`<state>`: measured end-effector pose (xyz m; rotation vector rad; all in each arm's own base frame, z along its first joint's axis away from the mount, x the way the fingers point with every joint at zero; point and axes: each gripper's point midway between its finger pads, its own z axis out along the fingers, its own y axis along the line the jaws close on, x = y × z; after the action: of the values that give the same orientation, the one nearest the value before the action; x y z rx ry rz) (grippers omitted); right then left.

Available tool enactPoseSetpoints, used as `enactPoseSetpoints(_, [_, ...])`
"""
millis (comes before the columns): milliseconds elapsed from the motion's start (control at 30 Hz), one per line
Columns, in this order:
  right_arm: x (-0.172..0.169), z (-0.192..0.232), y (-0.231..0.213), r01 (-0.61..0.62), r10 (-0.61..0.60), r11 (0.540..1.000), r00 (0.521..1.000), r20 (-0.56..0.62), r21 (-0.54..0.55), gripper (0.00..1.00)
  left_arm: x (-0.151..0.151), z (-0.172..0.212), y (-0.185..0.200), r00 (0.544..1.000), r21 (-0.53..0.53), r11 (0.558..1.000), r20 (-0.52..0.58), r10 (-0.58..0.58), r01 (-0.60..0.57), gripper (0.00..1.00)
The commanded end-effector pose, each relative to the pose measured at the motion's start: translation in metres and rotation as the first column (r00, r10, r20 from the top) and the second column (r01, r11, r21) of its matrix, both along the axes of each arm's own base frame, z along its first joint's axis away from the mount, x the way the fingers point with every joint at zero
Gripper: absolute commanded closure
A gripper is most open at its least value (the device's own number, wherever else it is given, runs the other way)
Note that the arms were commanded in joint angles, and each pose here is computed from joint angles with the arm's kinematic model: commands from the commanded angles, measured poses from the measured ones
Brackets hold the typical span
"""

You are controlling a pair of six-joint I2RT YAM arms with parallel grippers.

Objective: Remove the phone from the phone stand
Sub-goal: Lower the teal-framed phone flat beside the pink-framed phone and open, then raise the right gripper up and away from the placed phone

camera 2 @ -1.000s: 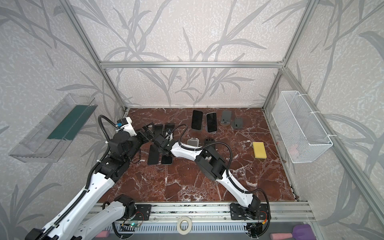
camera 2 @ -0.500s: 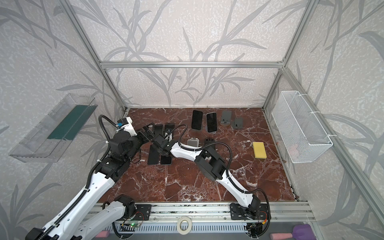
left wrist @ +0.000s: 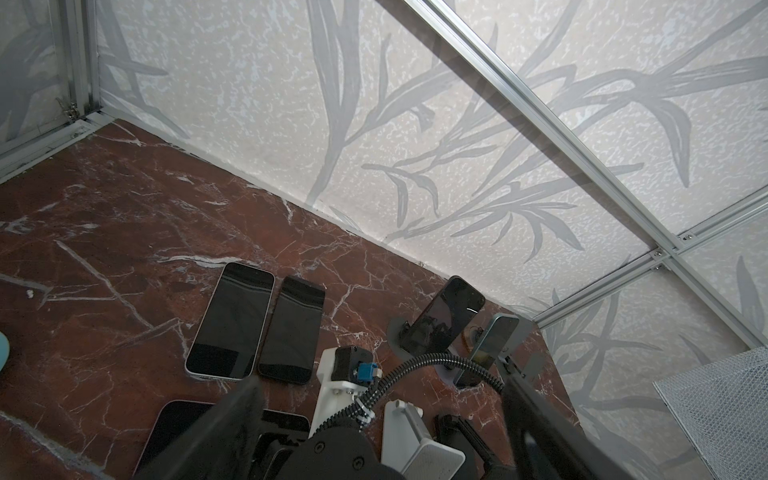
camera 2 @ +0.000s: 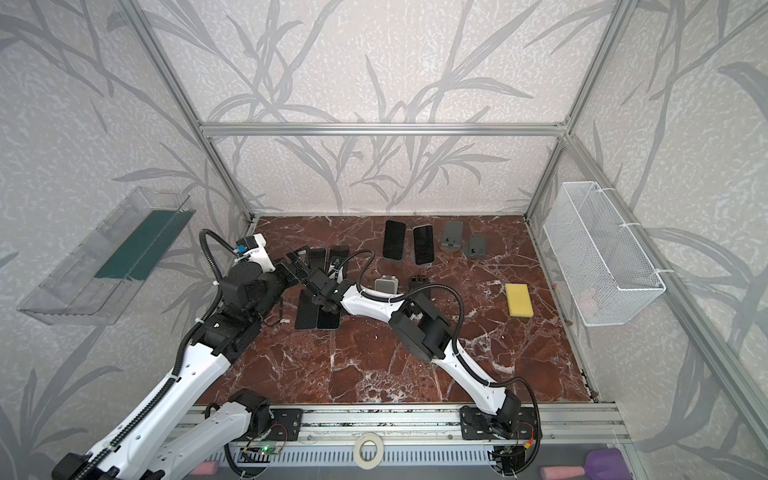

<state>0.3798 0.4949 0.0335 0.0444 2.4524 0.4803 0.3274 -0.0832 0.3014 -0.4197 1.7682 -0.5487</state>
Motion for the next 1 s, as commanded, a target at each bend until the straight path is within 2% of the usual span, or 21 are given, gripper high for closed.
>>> enactPoseSetpoints(0, [-0.017, -0.046, -0.019, -0.009, 0.0, 0.995, 0.996, -0.085, -0.101, 0.25, 0.0, 0.004, 0.003, 1.0, -0.01, 1.0, 0.014, 0.009, -0.009, 0.1])
enactPoseSetpoints(233, [-0.014, -0.039, -0.034, -0.007, 0.001, 0.986, 0.999, -0.037, -0.165, 0.24, 0.001, 0.003, 0.001, 1.0, -0.016, 1.0, 0.011, 0.001, -0.001, 0.1])
enactPoseSetpoints(967, [0.003, -0.032, -0.039, 0.05, -0.051, 0.986, 0.999, -0.001, -0.161, 0.22, 0.001, 0.003, 0.0, 1.0, -0.016, 1.0, 0.009, 0.001, -0.001, 0.1])
